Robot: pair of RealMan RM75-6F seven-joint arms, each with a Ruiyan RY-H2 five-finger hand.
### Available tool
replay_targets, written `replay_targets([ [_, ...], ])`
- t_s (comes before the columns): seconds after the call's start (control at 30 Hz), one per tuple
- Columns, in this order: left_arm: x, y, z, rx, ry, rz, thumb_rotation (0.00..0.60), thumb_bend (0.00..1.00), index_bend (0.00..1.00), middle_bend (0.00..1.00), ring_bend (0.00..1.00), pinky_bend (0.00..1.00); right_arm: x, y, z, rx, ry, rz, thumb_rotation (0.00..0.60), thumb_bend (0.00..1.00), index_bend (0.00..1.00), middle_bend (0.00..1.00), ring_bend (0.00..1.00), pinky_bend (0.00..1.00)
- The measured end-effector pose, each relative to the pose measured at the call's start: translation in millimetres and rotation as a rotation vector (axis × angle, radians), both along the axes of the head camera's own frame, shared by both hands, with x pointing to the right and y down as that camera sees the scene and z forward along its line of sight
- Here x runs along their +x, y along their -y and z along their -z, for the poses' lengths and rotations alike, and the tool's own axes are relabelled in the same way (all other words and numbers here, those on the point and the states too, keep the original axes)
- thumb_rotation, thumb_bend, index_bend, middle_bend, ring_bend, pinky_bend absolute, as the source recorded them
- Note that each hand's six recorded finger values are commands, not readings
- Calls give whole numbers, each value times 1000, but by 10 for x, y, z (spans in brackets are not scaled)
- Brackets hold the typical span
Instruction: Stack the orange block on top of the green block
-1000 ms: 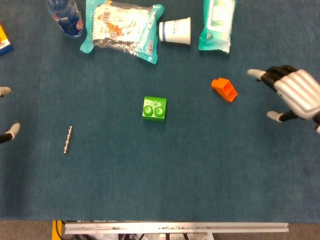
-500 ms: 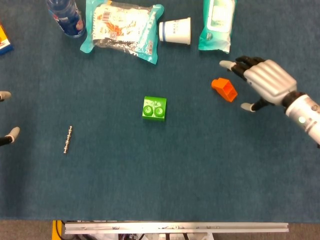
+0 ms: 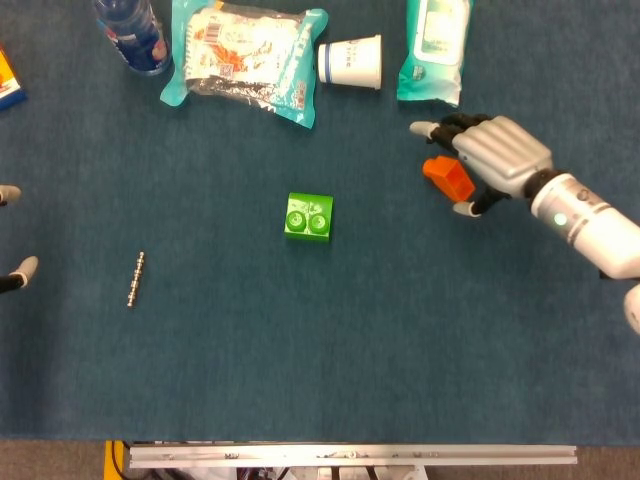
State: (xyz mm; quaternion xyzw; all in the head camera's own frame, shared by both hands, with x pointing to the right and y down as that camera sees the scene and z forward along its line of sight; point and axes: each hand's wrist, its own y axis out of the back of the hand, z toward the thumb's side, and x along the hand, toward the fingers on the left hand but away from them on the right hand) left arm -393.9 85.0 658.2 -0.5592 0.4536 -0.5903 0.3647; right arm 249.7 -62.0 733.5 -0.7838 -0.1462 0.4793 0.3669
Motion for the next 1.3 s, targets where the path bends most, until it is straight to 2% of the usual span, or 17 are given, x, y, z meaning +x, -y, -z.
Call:
replay_targets([
  [0.3, -19, -12, -6, -7, 0, 5, 600, 159, 272, 337, 285, 282, -34, -5, -181, -46, -31, -2, 600, 148, 12, 220, 103, 189],
  [0.77, 2, -22, -31, -20, -5, -2, 600, 160, 272, 337, 285, 282, 43, -77, -231, -66, -53, -3, 600, 148, 12, 222, 104, 188],
  [0.97, 1, -22, -31, -20, -7, -3, 600, 160, 273, 337, 285, 281, 97, -132, -189, -66, -53, -1, 600, 149, 11, 228, 178, 194],
  [1.1, 8, -27, -38, -22, -7, -5, 600, 159, 273, 337, 285, 281, 129, -202, -134, -61, -44, 5, 600, 150, 12, 240, 250, 242],
  [1.3, 11, -31, -55, -31, -7, -5, 600, 160, 274, 337, 285, 281, 205, -366, -44, -61, -35, 28, 600, 149, 11, 247, 302, 289],
])
